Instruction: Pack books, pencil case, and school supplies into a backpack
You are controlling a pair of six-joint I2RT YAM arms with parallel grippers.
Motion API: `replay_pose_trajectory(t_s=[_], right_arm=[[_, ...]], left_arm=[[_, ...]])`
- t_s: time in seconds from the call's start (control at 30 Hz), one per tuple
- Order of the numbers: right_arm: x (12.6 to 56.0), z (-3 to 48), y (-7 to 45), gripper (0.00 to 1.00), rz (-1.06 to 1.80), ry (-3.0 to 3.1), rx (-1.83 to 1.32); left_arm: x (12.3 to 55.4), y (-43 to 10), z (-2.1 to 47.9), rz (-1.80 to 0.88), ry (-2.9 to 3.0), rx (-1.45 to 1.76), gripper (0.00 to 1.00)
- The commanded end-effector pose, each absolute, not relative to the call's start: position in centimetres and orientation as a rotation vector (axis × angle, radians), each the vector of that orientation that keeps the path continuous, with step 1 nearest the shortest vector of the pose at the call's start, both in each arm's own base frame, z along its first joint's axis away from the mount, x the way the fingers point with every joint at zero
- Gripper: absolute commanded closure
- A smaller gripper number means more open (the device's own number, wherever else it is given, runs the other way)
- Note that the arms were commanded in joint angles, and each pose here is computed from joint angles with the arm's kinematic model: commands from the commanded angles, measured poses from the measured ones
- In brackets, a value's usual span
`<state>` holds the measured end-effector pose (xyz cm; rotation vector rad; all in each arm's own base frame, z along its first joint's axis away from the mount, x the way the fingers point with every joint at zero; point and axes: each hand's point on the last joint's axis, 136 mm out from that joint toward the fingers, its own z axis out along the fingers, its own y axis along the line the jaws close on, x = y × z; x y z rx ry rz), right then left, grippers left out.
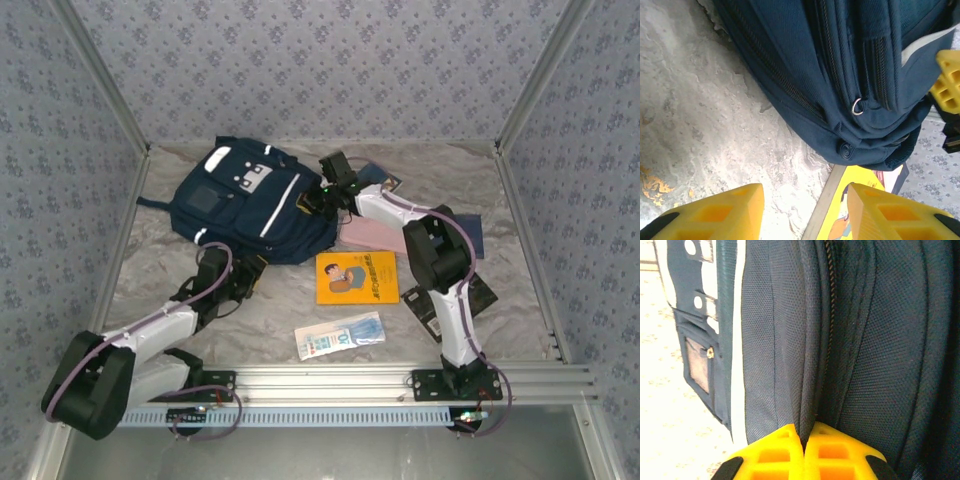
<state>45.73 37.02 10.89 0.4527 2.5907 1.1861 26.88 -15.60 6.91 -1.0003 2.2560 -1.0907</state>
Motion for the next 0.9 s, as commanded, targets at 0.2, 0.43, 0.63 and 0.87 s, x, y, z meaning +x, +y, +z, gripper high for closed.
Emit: replay_pose_trajectory(t_s=[0.2, 0.43, 0.63, 0.87], right_arm=[[45.4, 18.5, 40.3, 1.00, 1.457, 2.418, 0.484], [44.6, 22.0, 41.3, 1.00, 1.473, 2.401, 0.425], [44.0, 25.3, 42.0, 1.00, 1.493, 2.372, 0.366], [44.0, 28.9, 42.5, 1.00, 1.524, 2.329, 0.339]], left_arm=[[28.0, -16.1, 9.4, -1.000, 2.308, -0.745, 0.47], [28.8, -17.0, 12.0, -0.810, 2.443, -0.341, 0.47], [28.6, -17.5, 14.3, -0.624, 2.510, -0.006, 0.46], [27.7, -17.9, 15.4, -0.424, 2.525, 0.247, 0.47]])
